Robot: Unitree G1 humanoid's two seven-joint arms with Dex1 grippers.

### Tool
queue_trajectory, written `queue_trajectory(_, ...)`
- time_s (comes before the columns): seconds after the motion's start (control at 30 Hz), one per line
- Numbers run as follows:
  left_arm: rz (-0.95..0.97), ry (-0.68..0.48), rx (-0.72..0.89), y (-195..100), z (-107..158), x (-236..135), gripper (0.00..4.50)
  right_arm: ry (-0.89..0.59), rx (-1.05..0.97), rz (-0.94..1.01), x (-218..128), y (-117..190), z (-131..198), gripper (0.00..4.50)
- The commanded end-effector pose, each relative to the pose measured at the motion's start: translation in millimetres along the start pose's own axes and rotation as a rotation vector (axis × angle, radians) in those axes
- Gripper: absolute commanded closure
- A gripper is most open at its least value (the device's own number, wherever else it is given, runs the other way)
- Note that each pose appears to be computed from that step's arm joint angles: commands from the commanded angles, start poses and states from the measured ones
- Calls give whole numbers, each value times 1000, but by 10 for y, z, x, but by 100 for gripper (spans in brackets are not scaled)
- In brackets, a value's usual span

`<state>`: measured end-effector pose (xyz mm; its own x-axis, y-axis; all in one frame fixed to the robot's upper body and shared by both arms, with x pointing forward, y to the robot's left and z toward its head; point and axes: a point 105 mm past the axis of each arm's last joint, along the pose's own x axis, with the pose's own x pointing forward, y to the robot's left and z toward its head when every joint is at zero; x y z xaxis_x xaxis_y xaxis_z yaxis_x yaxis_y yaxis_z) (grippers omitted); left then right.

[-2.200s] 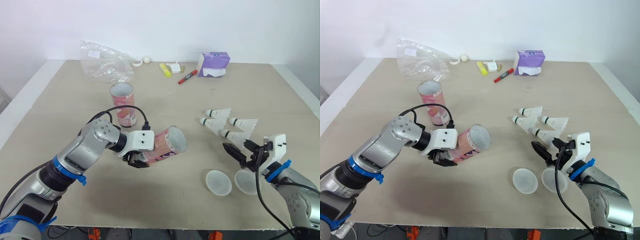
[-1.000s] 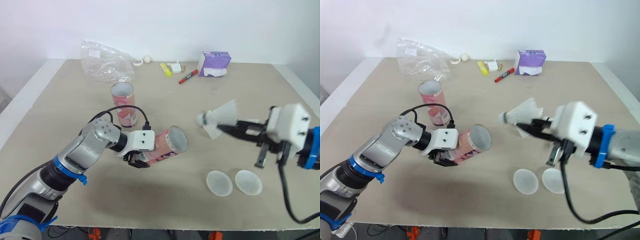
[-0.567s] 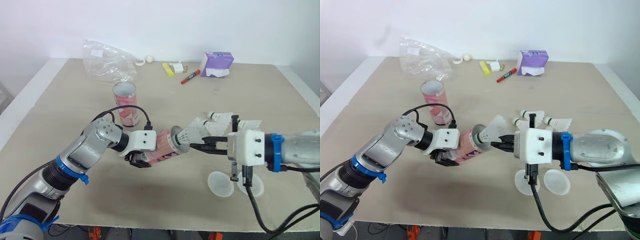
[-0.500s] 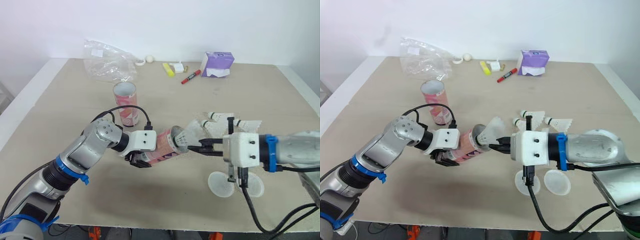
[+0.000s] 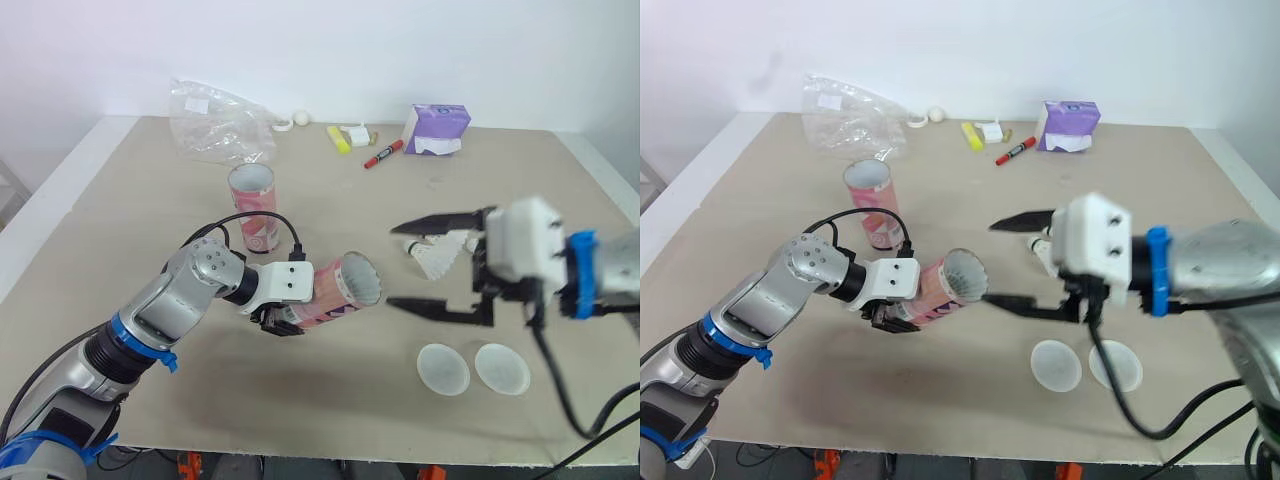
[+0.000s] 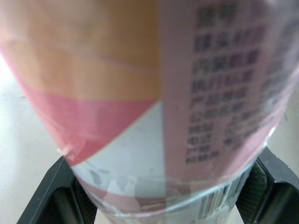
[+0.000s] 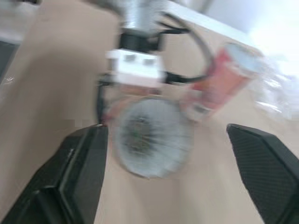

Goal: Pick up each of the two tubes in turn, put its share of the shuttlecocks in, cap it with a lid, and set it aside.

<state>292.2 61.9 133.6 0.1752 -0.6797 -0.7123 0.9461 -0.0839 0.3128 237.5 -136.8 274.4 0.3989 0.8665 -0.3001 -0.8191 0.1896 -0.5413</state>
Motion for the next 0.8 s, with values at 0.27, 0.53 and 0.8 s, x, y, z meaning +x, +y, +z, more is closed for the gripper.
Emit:
queue_trajectory(0.27, -33, -3, 22, -24, 34, 57, 123, 32, -101, 207, 395, 97, -97, 290)
queue_trajectory(0.53, -29, -7, 27, 5, 47, 64, 123, 117, -194, 320, 721, 109, -324, 445)
queue_trajectory(0.8, -28, -10, 27, 12, 53, 76, 123, 185, -255, 411, 997, 125, -433, 445)
